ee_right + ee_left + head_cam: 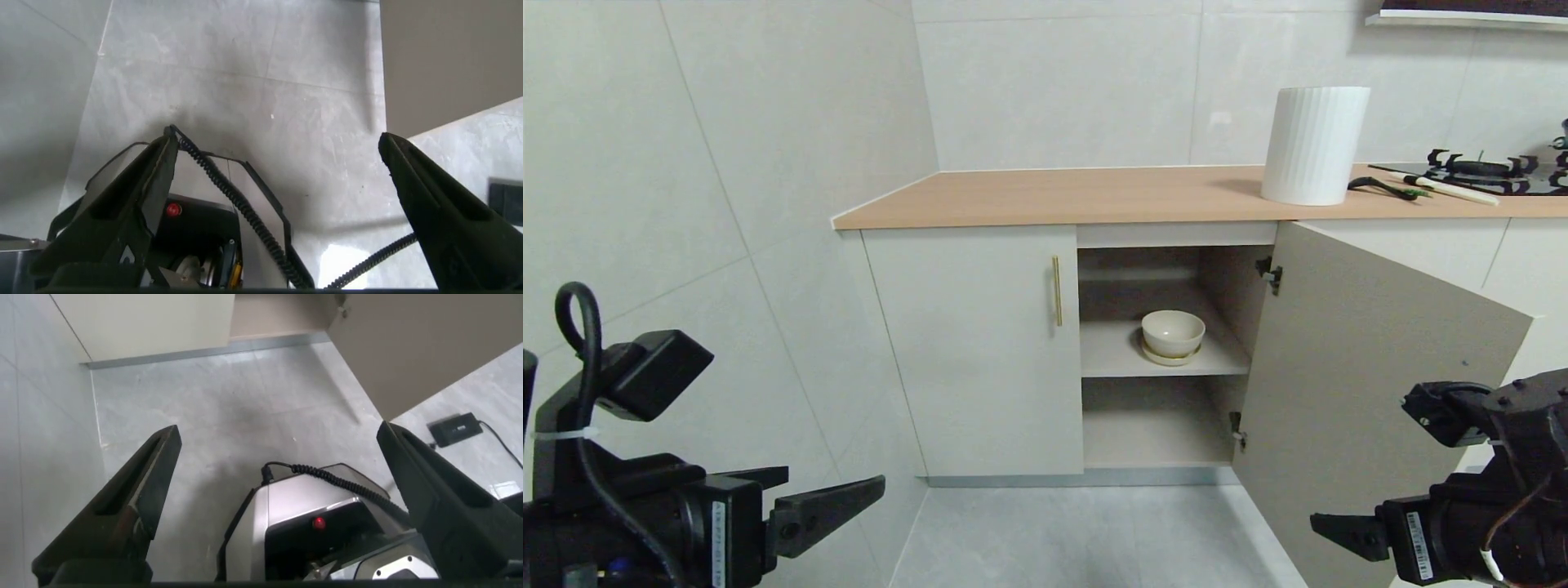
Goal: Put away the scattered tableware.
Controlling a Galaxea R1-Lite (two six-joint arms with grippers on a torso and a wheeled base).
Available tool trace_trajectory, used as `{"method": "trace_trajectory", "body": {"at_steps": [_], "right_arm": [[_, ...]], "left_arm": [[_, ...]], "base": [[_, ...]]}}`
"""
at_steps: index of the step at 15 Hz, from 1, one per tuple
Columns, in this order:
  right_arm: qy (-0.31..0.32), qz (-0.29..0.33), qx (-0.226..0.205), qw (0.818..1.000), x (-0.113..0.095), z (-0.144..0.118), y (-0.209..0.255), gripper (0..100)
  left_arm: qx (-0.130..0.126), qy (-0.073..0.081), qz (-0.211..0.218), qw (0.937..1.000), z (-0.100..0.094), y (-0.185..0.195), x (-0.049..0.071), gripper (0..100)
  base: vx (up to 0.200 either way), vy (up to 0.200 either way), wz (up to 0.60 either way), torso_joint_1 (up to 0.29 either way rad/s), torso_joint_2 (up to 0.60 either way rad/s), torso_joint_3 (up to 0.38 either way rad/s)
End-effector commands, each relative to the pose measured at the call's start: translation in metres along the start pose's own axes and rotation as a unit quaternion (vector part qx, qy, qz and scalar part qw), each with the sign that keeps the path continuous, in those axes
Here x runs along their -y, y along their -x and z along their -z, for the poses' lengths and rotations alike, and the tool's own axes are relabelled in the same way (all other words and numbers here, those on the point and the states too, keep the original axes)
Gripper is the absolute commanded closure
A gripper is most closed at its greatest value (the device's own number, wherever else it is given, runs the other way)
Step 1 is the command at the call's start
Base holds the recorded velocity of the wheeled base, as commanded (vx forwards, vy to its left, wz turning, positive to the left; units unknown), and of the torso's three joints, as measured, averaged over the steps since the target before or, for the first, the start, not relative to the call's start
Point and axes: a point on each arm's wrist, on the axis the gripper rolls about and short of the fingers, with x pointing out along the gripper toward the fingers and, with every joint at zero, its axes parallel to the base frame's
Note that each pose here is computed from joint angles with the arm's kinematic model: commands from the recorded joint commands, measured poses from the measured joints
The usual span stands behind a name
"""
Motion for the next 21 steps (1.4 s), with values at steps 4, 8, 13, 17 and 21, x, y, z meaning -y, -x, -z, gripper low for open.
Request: {"method": "trace_trajectory", "body": {"at_steps": [4, 8, 13, 17, 21], "right_arm": [[0.003, 0.025, -0.002, 1.000, 0.001, 0.001, 0.001, 0], [0.010, 0.036, -0.027, 0.999, 0.003, 0.004, 0.002, 0], [-0.004, 0.091, -0.033, 0.995, 0.012, -0.003, 0.000, 0], [-0.077, 0.162, -0.028, 0.983, 0.044, -0.025, -0.014, 0], [-0.129, 0.208, -0.028, 0.969, 0.071, -0.039, -0.024, 0]], "left_arm": [[-0.001, -0.005, -0.001, 1.0000, 0.001, 0.000, 0.000, 0], [0.000, -0.005, 0.000, 1.0000, 0.000, 0.000, 0.000, 0], [0.000, -0.006, 0.000, 1.0000, 0.000, 0.000, 0.000, 0], [-0.001, -0.006, -0.001, 1.0000, 0.001, 0.000, 0.000, 0], [-0.001, -0.006, -0.001, 1.0000, 0.001, 0.000, 0.000, 0]], "base": [[0.000, -0.200, 0.00, 0.002, 0.00, 0.004], [0.000, -0.200, 0.00, 0.007, 0.00, 0.000], [0.000, -0.160, 0.00, 0.003, 0.00, 0.004], [0.000, 0.000, 0.00, 0.000, 0.00, 0.000], [0.000, 0.000, 0.00, 0.000, 0.00, 0.000]]}}
